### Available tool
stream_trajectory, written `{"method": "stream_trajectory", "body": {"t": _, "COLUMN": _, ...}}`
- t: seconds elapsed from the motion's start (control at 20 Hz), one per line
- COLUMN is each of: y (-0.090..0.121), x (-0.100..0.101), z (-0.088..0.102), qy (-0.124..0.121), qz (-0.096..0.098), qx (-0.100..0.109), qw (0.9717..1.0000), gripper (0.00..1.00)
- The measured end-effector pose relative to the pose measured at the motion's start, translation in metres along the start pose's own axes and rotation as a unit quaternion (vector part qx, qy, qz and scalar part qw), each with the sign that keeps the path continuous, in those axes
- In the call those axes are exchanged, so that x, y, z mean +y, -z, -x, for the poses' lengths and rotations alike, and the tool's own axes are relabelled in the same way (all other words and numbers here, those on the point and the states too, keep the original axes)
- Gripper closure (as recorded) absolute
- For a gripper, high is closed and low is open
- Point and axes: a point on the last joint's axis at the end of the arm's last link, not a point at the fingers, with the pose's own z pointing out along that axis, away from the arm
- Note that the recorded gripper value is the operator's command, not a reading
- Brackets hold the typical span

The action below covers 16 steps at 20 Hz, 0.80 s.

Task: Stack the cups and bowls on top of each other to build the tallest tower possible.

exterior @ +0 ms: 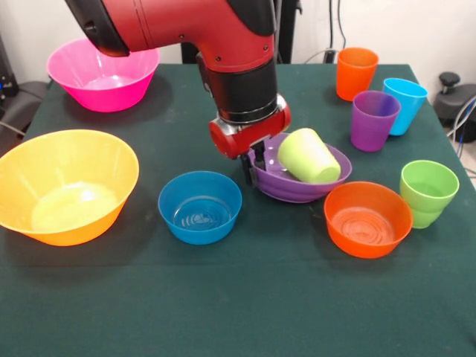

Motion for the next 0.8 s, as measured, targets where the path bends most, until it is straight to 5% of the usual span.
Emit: {"method": "stream_trajectory", "body": {"t": 0.8, "y": -0.0019, "x": -0.0040, "z": -0.0053, "qy": 0.053, "qz": -0.004, "qx": 0.025, "qw": 0.9983, "gripper": 1.00}}
